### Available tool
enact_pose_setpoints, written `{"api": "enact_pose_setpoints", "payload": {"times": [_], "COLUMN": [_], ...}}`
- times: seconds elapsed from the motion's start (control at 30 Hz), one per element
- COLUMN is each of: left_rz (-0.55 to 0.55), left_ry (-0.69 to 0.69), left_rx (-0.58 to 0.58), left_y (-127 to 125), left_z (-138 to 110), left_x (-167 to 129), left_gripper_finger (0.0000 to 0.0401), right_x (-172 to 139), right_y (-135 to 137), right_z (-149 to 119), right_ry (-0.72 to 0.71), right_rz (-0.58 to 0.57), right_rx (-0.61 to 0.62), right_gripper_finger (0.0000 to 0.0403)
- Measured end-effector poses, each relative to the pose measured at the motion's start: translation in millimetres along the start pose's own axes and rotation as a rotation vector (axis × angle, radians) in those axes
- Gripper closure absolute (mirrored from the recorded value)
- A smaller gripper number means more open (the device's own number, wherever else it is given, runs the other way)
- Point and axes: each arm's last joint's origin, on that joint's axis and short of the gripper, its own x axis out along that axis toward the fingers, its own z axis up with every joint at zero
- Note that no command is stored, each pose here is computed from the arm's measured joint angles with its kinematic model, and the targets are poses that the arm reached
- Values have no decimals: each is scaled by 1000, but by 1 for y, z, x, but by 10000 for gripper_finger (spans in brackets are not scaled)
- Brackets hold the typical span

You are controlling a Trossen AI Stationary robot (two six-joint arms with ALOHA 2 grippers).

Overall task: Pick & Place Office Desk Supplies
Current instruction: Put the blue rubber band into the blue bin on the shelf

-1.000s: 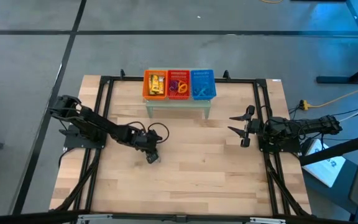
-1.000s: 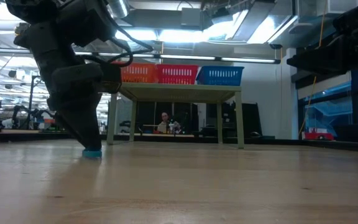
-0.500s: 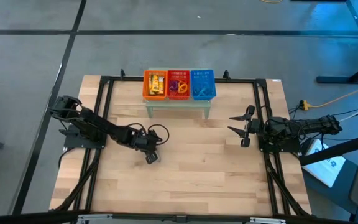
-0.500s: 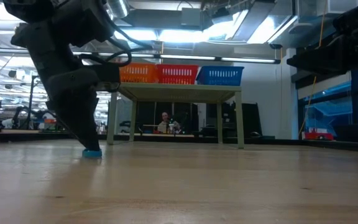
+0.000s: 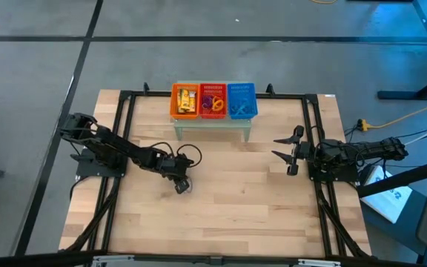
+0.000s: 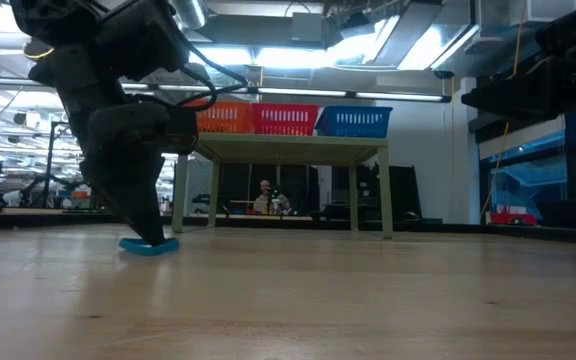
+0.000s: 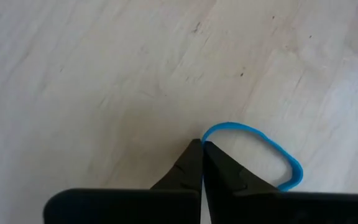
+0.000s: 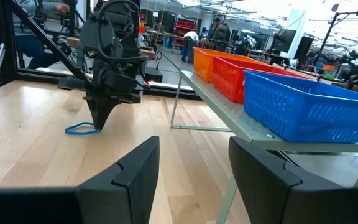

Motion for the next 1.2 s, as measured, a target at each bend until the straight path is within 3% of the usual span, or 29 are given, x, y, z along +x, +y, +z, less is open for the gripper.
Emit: {"api": "enact_pose_setpoints", "payload": {"times": [0.3, 0.47, 0.8, 0.97, 1.07, 1.2], "left_rz": [-79, -147, -426, -545, -521, -414], "left_ry": [-90, -218, -632, -961, -1133, -1198], "left_rx": [-45, -38, 22, 69, 140, 236], "left_y": [0, -4, -17, -17, -12, 1], "left_z": [11, 23, 48, 62, 73, 95], "left_x": [-27, -49, -115, -159, -189, -219], "left_gripper_finger": [400, 399, 400, 399, 400, 399], "right_x": [0, 0, 0, 0, 0, 0], "right_y": [0, 0, 0, 0, 0, 0], "right_z": [0, 0, 0, 0, 0, 0], "right_ry": [0, 0, 0, 0, 0, 0], "right_rz": [0, 0, 0, -1, 0, 0], "right_rx": [0, 0, -1, -1, -3, -3], "right_gripper_finger": [208, 208, 208, 208, 207, 207]}}
